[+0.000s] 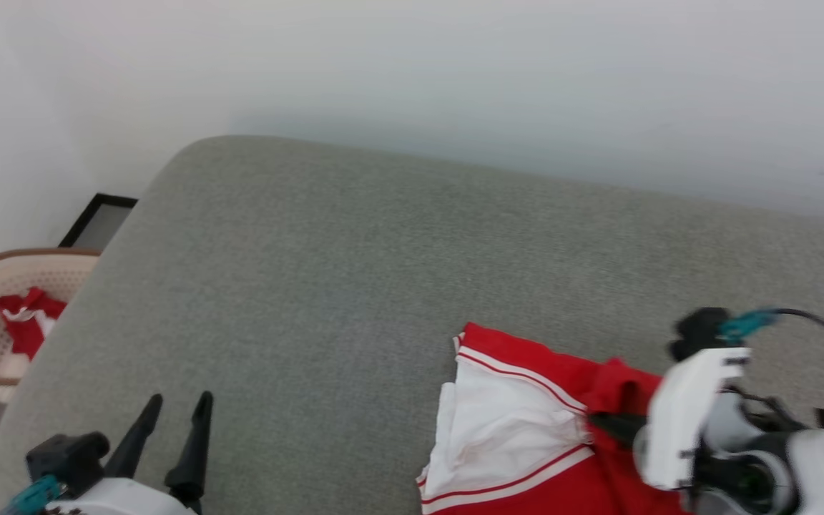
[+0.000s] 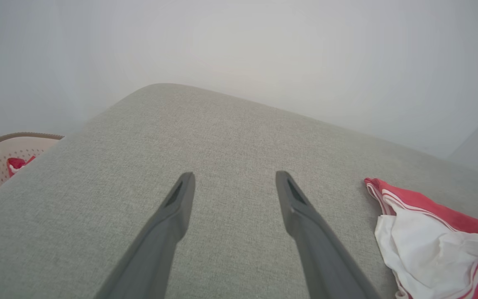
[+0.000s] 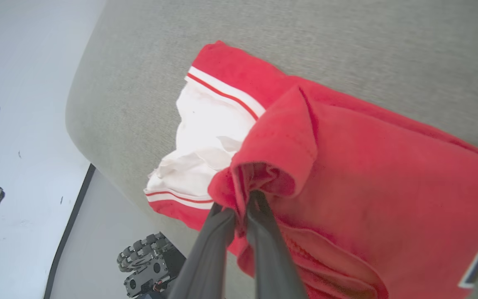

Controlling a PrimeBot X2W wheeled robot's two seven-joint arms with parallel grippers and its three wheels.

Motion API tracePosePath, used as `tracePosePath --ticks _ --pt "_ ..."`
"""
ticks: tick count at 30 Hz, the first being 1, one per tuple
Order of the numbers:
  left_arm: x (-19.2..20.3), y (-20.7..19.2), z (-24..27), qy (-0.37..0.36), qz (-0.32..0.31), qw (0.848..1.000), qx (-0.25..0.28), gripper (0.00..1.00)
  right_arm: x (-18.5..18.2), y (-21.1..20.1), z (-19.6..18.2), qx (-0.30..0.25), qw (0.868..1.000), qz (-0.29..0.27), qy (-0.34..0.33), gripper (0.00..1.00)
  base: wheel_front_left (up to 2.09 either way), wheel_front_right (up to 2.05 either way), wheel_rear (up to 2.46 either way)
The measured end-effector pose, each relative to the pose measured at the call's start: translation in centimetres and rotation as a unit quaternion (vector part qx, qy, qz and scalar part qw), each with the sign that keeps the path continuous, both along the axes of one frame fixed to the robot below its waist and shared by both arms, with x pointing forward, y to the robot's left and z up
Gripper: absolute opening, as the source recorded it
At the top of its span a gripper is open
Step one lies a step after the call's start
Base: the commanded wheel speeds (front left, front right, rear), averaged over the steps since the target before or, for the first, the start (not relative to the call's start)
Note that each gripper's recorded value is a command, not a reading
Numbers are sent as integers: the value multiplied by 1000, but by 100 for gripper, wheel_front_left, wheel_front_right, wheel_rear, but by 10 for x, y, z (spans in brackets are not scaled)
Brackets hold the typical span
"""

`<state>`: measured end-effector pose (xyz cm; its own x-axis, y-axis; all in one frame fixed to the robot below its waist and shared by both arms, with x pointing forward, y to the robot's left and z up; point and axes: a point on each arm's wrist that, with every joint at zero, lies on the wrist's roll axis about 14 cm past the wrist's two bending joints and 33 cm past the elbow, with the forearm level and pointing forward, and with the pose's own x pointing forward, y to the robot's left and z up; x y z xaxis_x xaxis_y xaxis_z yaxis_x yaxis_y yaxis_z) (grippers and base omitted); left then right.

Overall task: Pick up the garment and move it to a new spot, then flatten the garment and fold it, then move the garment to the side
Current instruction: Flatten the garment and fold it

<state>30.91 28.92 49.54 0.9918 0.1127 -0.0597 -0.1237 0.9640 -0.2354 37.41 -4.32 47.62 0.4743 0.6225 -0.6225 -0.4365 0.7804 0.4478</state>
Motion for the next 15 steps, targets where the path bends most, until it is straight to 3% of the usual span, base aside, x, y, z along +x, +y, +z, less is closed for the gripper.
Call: tracePosePath --ticks 9,15 --pt "-6 3 0 1 6 1000 -5 100 -3 79 -14 8 997 79 -3 0 0 0 0" --pt "-9 9 -4 5 17 1000 -9 100 4 95 -38 -15 996 85 2 0 0 0 0"
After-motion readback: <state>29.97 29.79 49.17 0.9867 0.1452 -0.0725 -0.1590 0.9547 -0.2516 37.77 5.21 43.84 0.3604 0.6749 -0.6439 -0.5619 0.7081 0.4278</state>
